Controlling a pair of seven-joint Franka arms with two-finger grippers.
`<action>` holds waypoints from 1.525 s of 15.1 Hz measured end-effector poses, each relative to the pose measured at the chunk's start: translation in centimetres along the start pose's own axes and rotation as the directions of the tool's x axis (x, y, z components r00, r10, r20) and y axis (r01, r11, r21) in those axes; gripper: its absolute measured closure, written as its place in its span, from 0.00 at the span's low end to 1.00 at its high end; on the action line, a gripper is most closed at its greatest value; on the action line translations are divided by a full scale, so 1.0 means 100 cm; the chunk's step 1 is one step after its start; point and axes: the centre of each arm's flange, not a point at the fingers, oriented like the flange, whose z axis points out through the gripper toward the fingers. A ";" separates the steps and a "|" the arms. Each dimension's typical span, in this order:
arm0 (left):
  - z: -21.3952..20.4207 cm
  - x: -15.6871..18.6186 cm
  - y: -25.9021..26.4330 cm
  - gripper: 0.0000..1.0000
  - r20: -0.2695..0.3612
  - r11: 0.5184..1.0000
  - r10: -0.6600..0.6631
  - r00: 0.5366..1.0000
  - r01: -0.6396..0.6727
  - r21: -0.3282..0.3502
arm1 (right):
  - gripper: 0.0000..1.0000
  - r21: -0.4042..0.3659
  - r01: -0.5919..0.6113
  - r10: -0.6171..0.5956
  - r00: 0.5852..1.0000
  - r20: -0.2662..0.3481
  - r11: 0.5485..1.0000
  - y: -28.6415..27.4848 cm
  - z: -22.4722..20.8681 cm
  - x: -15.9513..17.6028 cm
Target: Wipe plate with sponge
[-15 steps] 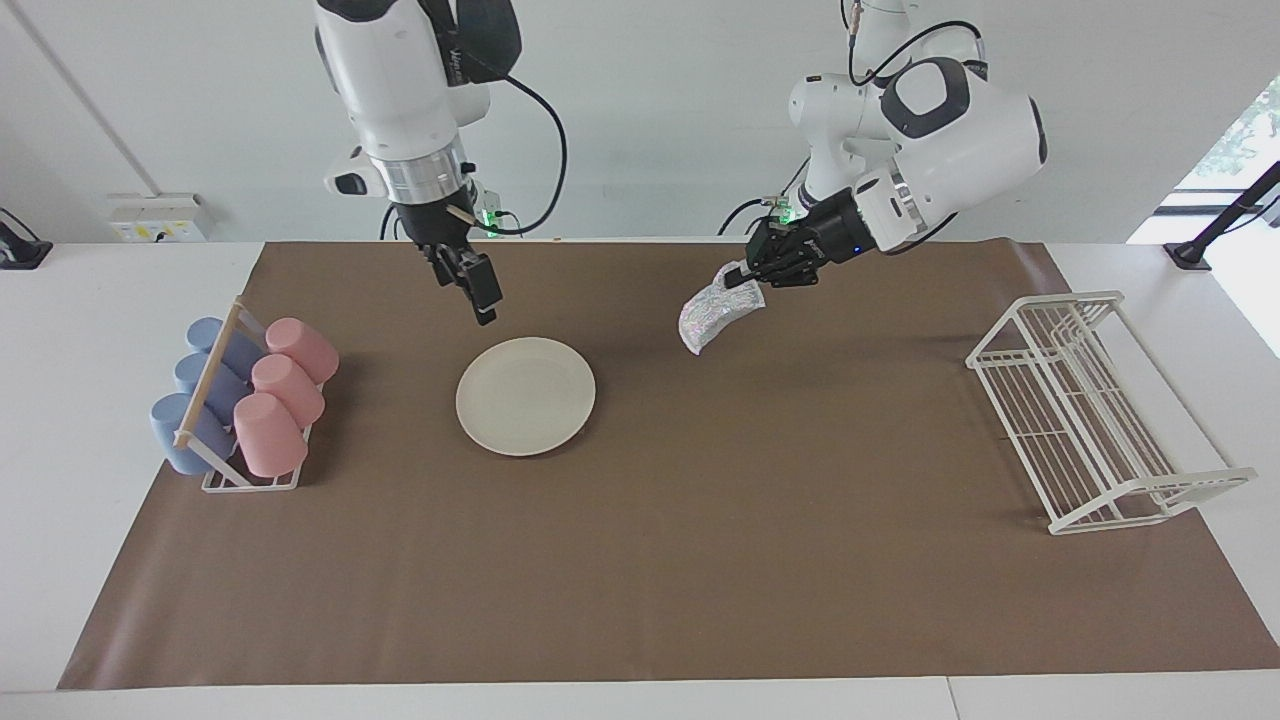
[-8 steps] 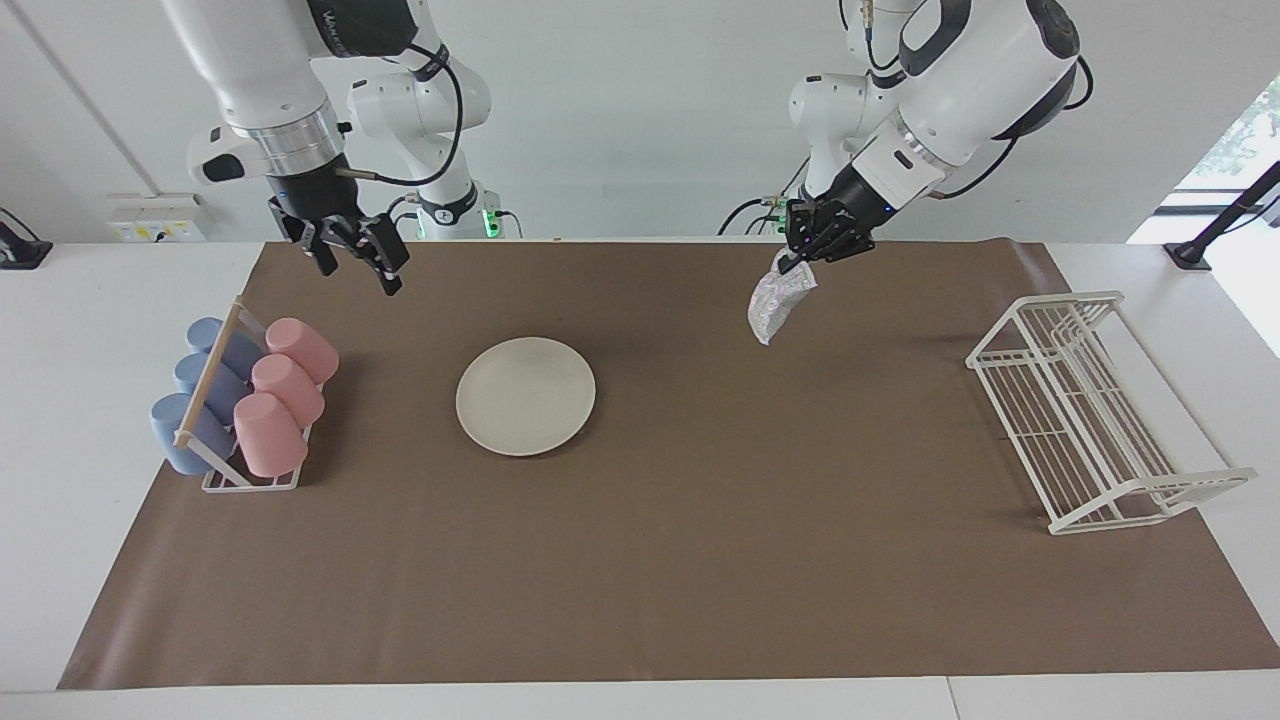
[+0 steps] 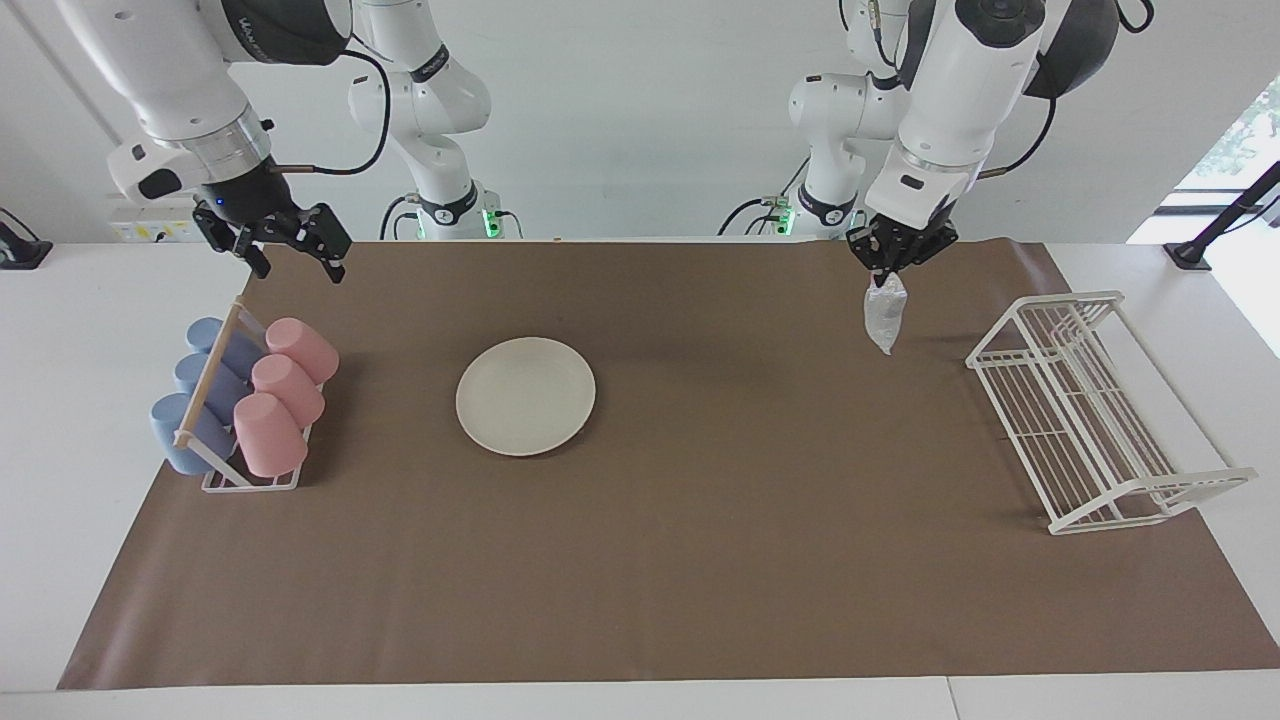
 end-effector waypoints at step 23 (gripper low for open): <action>0.201 0.114 -0.079 0.94 0.171 0.528 -0.047 0.984 -0.121 0.841 | 0.00 -0.006 0.115 -0.115 0.993 0.040 0.993 0.027 0.008 0.020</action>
